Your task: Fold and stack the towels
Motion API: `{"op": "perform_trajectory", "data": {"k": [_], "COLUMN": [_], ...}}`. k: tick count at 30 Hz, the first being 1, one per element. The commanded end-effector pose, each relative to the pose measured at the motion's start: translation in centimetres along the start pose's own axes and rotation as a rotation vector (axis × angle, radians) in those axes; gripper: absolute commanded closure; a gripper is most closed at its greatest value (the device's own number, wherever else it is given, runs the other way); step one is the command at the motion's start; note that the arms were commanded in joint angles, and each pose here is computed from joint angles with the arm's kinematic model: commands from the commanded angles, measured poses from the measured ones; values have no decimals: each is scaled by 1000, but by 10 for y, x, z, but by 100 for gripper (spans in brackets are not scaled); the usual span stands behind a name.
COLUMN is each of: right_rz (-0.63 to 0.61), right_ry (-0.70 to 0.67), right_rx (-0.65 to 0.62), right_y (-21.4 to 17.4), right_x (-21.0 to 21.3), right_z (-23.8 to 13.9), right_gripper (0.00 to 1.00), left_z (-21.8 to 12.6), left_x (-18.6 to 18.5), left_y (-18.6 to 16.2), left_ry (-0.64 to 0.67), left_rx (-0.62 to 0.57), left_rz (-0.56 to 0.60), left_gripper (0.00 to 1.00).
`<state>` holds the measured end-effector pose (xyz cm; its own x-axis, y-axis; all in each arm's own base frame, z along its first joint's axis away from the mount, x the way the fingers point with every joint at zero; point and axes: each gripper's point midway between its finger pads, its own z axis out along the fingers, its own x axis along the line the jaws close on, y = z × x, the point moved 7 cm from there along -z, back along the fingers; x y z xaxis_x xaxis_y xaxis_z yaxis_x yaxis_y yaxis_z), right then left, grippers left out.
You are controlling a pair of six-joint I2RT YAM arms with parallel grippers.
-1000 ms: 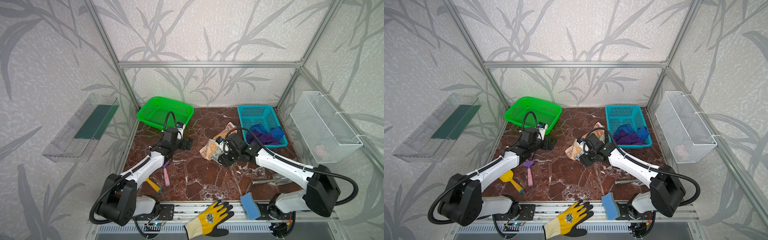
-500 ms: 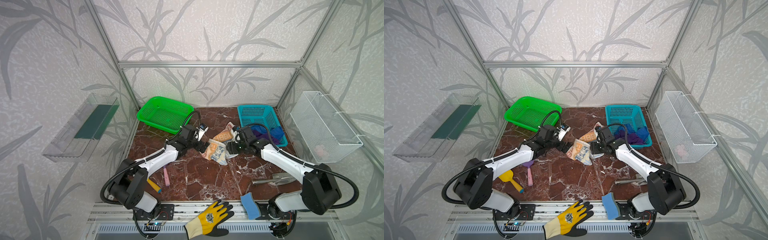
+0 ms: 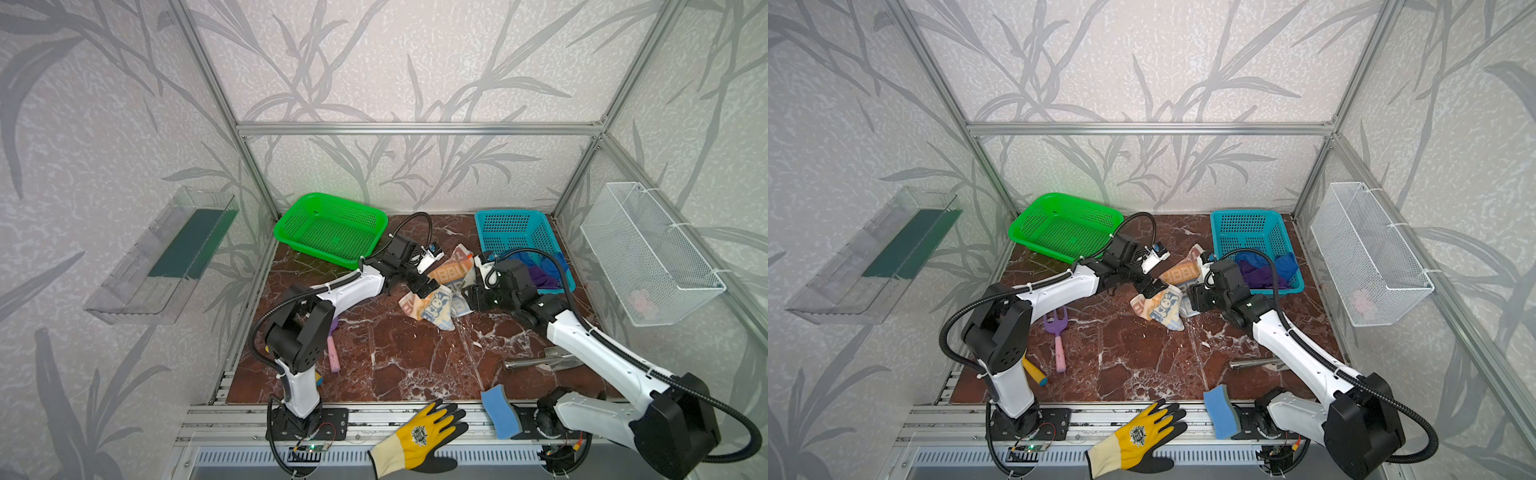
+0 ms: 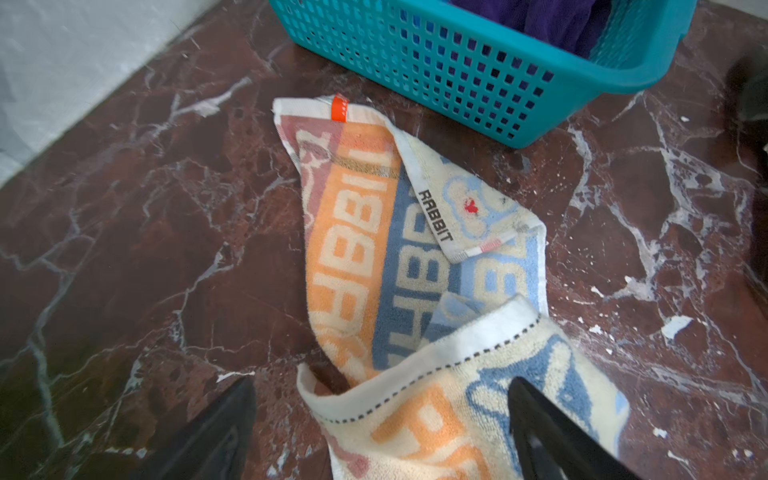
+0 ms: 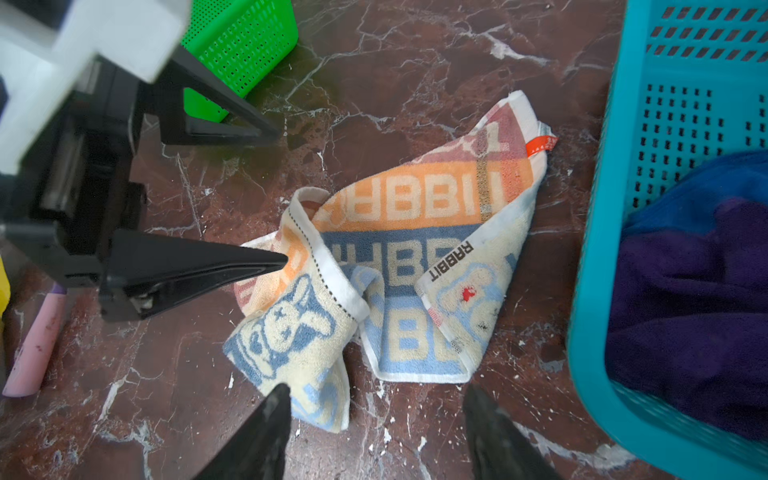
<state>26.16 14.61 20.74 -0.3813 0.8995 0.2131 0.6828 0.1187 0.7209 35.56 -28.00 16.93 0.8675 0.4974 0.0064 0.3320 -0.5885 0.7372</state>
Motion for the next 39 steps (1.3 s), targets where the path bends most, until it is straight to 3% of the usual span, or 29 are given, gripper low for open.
{"op": "perform_trajectory", "data": {"k": [1, 6, 12, 18, 28, 36, 39], "right_rz": [-63, -87, -64, -124, -275, -293, -294], "right_ry": [62, 117, 163, 244, 452, 532, 531], "right_rx": [-26, 9, 77, 155, 183, 273, 305], "right_y": [3, 4, 10, 14, 7, -7, -14], "right_x": [5, 9, 11, 18, 35, 39, 38], "right_z": [4, 28, 72, 94, 92, 93, 91], "right_gripper": [33, 32, 32, 35, 43, 74, 81], "left_z": [6, 21, 27, 16, -14, -32, -34], "left_x": [-10, -13, -14, -19, -27, -35, -36], "left_y": [-10, -20, -29, -35, -38, -42, -46], "left_ry": [-115, -191, -181, -167, -107, -92, -81], "left_rx": [63, 131, 119, 102, 38, -6, -8], "left_rz": [52, 34, 11, 4, -15, -37, -47], "left_gripper": [10, 22, 34, 35, 39, 40, 40]}}
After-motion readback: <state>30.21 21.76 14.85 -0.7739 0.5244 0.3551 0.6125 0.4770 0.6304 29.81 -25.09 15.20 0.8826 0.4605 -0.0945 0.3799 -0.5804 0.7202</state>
